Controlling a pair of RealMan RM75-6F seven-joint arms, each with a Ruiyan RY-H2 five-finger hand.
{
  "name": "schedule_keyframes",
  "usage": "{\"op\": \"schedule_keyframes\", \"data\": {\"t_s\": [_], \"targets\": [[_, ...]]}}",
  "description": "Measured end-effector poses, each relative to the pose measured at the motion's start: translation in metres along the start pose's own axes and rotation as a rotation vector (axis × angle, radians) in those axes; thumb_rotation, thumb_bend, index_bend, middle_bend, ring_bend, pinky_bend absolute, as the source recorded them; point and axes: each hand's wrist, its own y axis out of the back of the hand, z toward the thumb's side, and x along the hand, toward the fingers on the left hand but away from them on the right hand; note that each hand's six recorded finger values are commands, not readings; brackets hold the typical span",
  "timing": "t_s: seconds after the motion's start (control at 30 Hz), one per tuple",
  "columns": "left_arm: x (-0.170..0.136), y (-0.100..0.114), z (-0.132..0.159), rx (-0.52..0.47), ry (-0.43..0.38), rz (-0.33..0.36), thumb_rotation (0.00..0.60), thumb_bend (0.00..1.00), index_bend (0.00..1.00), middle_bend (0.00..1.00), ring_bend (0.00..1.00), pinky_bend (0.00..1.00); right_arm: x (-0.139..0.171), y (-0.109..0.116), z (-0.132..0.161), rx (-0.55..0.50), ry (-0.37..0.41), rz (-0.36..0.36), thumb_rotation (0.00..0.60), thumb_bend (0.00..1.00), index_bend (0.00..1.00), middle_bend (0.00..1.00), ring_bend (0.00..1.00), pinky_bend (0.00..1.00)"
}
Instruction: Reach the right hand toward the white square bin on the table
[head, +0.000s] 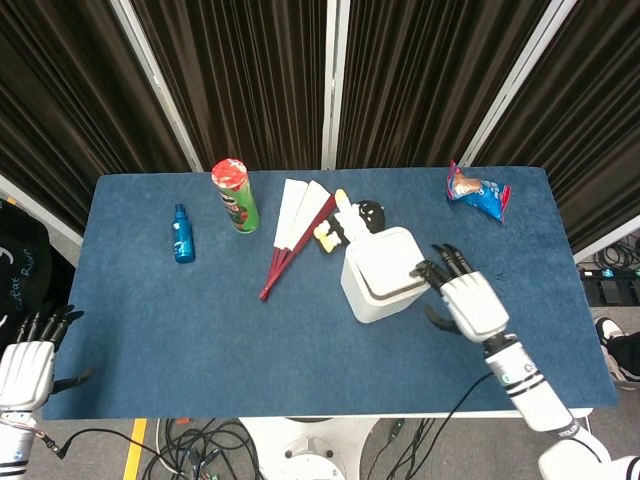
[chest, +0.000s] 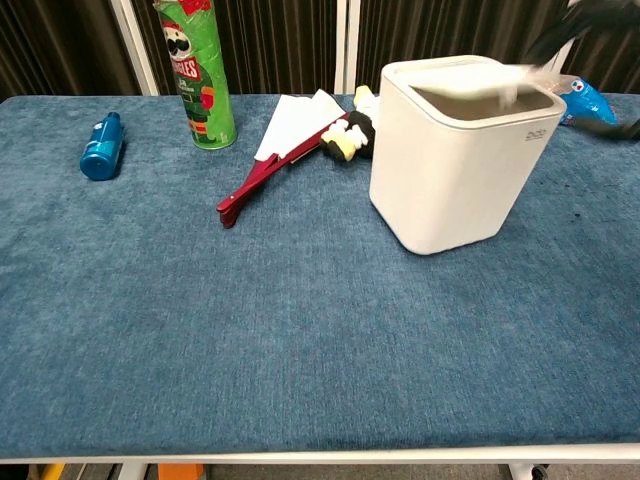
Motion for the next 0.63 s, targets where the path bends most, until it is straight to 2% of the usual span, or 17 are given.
{"op": "schedule_keyframes", "data": {"t_s": [0.1, 0.2, 0.5, 0.63], "targets": [[0.000, 0.000, 0.000, 0.001, 0.001, 0.001, 0.600, 0.00, 0.19, 0.13, 0.02, 0.09, 0.011, 0.018, -0.015, -0.029, -0.044, -0.066, 0.600, 0.30, 0.08, 0.12, 0.00, 0.00], [0.000, 0.001, 0.000, 0.002, -0.001, 0.001, 0.600, 0.00, 0.19, 0.13, 0.02, 0.09, 0.027, 0.025, -0.030, -0.050, -0.090, -0.096, 0.600, 0.30, 0.07, 0.11, 0.00, 0.00], [-0.003, 0.004, 0.003, 0.006, -0.004, 0.006, 0.600, 0.00, 0.19, 0.13, 0.02, 0.09, 0.108, 0.007, -0.070, -0.060, -0.260, -0.080, 0.600, 0.30, 0.06, 0.10, 0.00, 0.00], [-0.003, 0.005, 0.005, 0.007, -0.005, 0.012, 0.600, 0.00, 0.19, 0.13, 0.02, 0.09, 0.136, 0.001, -0.076, -0.103, -0.294, -0.088, 0.600, 0.30, 0.06, 0.10, 0.00, 0.00]]}}
